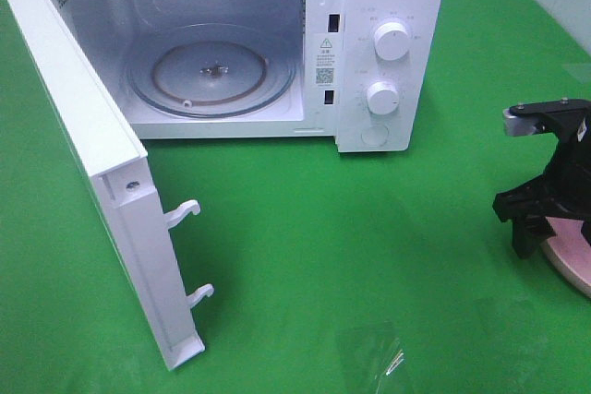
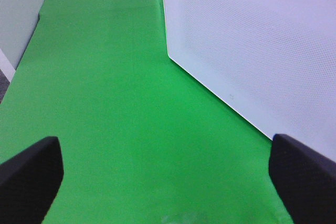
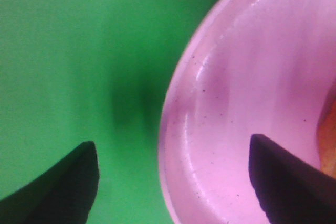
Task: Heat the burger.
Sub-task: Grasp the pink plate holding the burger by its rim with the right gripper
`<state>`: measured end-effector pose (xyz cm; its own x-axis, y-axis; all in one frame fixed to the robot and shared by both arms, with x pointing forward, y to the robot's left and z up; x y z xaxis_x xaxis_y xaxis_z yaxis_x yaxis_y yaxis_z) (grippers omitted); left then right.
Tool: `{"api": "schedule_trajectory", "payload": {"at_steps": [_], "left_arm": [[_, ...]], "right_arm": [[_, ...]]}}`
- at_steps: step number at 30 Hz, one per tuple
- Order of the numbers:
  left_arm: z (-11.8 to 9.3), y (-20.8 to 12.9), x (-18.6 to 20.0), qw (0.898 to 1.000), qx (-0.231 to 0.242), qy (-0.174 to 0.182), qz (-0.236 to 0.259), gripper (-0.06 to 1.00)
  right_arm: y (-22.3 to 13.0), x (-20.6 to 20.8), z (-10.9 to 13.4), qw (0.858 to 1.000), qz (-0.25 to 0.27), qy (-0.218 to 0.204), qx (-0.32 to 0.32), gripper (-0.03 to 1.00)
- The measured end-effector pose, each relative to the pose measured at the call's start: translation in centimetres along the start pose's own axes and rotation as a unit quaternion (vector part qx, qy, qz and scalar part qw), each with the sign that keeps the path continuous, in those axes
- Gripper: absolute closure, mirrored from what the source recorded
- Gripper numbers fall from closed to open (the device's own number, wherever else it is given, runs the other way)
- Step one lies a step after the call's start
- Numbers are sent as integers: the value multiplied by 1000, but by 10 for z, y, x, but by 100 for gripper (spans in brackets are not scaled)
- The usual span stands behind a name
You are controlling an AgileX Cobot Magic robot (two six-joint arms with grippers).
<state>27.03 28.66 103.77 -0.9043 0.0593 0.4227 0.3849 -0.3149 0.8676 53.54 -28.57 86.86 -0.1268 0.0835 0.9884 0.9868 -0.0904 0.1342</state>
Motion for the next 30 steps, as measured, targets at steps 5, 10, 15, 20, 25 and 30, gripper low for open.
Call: {"api": "schedule_trajectory", "payload": {"at_steps": [5, 10, 15, 20, 25, 30], "left_arm": [[0, 0, 0, 1000, 0, 0, 0, -4], [0, 0, 0, 1000, 0, 0, 0, -4], [0, 0, 0, 1000, 0, 0, 0, -4], [0, 0, 0, 1000, 0, 0, 0, -4], [0, 0, 0, 1000, 0, 0, 0, -4], [0, 0, 0, 1000, 0, 0, 0, -4]], "right_arm": [[1, -9, 1, 1000, 3, 0, 0, 20], [3, -14, 3, 1000, -3, 3, 1, 20], [3, -19, 3, 1000, 0, 3, 2, 20], [1, -29, 3, 1000, 14, -1, 6, 20], [1, -29, 2, 1000, 14, -6, -3, 25], [2, -29, -1, 1000, 12, -17, -12, 44]]}}
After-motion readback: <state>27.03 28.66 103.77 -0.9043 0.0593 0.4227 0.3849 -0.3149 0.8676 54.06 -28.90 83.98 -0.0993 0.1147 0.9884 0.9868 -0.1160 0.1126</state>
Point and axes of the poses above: a point on each arm's last joint axis where the gripper is mounted, x pointing back along that axis away from the gripper, z along the wrist's bending axis when the last joint is at zero, y = z × x, the point moved 4 cm from there along -x, pointing out along that axis toward the gripper, and after that the axes turned 13 degrees about -x, right-handed, at the moved point
